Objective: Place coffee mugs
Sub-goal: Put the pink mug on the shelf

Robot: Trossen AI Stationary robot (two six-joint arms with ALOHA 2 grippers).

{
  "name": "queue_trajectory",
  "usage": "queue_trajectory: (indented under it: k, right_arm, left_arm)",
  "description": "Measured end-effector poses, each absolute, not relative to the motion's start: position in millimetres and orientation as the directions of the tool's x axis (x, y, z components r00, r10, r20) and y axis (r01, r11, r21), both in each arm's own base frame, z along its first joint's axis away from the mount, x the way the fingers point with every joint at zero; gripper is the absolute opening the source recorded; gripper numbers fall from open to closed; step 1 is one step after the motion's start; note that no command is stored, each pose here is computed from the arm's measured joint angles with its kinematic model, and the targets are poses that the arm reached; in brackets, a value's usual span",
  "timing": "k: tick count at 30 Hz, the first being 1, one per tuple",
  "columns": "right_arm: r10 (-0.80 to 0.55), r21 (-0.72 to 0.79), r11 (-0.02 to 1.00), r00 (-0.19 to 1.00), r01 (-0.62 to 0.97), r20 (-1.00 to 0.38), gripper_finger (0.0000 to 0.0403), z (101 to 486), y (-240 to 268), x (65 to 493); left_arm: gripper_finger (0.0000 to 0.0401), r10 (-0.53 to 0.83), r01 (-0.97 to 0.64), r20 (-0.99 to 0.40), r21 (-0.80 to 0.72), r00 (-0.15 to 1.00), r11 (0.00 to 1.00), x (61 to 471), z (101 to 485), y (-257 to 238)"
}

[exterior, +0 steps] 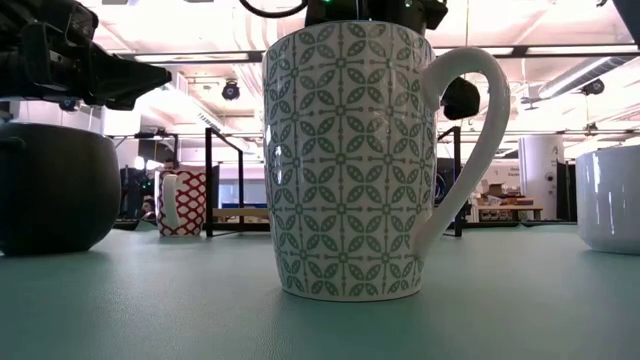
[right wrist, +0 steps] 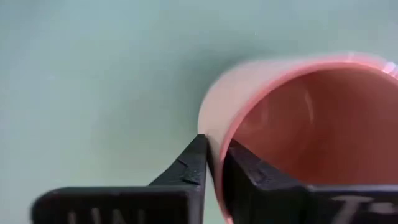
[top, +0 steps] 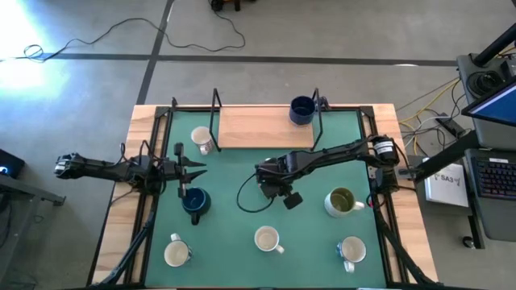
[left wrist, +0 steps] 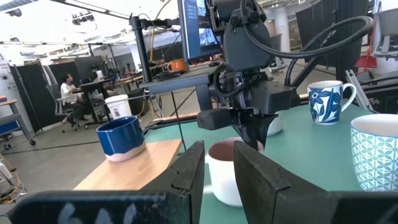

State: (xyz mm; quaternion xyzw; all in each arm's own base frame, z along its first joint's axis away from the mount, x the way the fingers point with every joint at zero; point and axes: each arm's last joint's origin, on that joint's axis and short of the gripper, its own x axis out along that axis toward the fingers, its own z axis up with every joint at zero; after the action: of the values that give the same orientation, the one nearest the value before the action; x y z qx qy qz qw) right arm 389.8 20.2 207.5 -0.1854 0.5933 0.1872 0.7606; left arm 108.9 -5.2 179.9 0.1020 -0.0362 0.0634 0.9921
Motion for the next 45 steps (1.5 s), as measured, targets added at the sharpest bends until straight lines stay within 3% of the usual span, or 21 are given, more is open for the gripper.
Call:
queue_trajectory:
  k: [8,16,22,33,45]
  right_arm:
    - [0.068,-0.020,0.918,0.206,-0.395,-0.976,0.0015,224.1,18.0,390.3]
    - [0.045,0.054,0.998,0.245,0.031,-0.969,0.0014,258.4,-10.9,395.2]
    - [0.014,0.084,0.954,0.237,0.287,-0.971,0.0014,270.5,-52.7,389.1]
    - [-0.038,0.078,0.825,0.193,0.559,-0.980,0.0013,269.6,-117.4,370.8]
    - [-0.059,0.035,0.755,0.120,0.655,-0.991,0.0013,267.0,-143.7,355.1]
  left_arm:
    - [0.0068,0.118,-0.133,0.084,0.198,0.989,0.971,108.9,179.9,-5.2]
    - [0.0068,0.119,-0.133,0.084,0.198,0.989,0.971,108.9,179.9,-5.2]
    - [0.0068,0.118,-0.133,0.084,0.198,0.989,0.971,108.9,179.8,-5.3]
    - [0.0068,0.118,-0.133,0.084,0.198,0.989,0.971,108.9,179.9,-5.3]
    - [0.0068,0.118,-0.133,0.084,0.198,0.989,0.971,108.9,179.8,-5.3]
